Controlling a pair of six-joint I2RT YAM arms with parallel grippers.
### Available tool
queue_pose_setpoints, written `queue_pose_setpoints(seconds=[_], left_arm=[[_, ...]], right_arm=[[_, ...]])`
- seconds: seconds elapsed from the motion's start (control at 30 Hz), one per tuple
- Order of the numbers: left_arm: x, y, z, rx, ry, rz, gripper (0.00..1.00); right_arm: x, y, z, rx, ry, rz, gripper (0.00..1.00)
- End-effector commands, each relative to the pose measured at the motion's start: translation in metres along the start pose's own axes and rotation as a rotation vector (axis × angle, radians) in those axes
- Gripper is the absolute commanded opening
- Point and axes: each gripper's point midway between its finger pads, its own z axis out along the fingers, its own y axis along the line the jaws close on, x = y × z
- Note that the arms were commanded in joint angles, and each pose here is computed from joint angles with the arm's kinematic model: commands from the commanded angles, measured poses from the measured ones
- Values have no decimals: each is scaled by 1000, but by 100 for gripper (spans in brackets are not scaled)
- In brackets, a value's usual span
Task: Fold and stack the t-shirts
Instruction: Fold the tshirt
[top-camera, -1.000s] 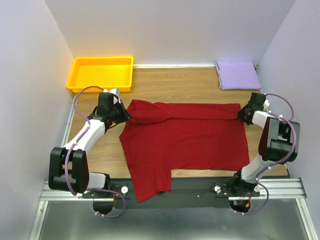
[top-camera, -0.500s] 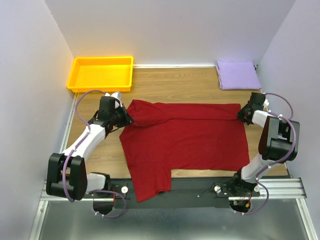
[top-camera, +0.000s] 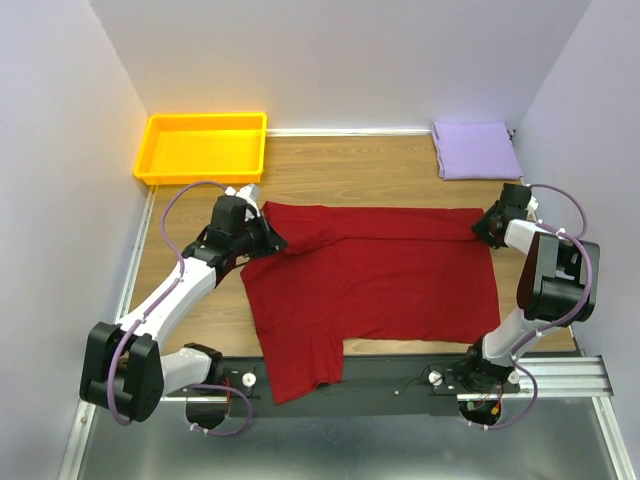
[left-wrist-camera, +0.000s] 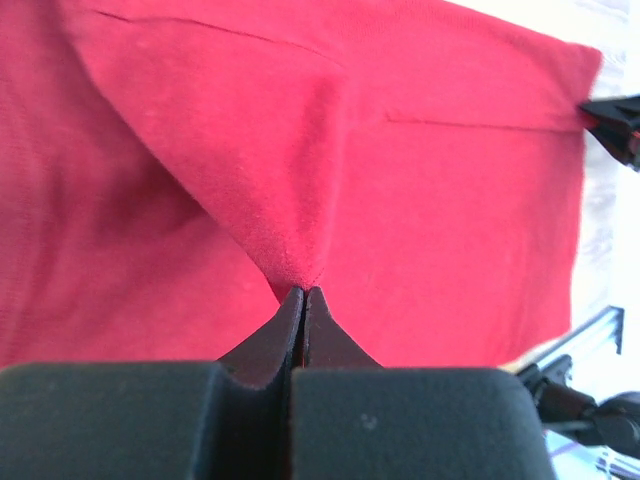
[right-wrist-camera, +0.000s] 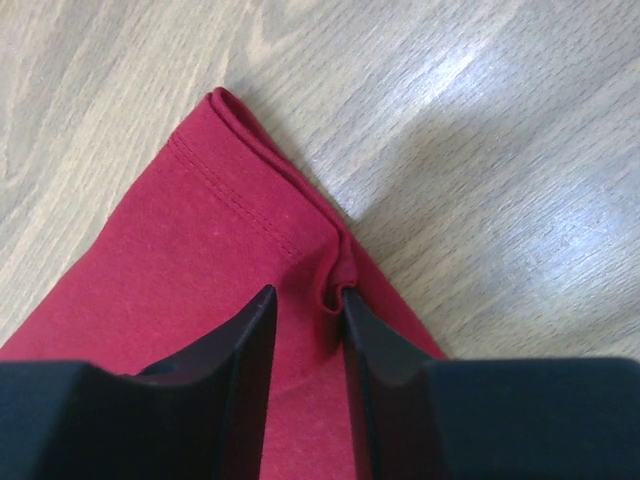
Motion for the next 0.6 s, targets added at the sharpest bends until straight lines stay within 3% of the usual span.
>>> queue_pose_setpoints(seconds=[0.0,0.37,0.57], left_arm=[[5,-13,-3,21,-6,-21,0],[13,-8,-5,-9,-24,-51,0],[13,0,2,-38,-33,-54,0]], right_arm=[[8,-15,2,57,39,-19,41],[8,-15,0,56,40,-21,72],[-4,-16,-10,76,6,-38,79]])
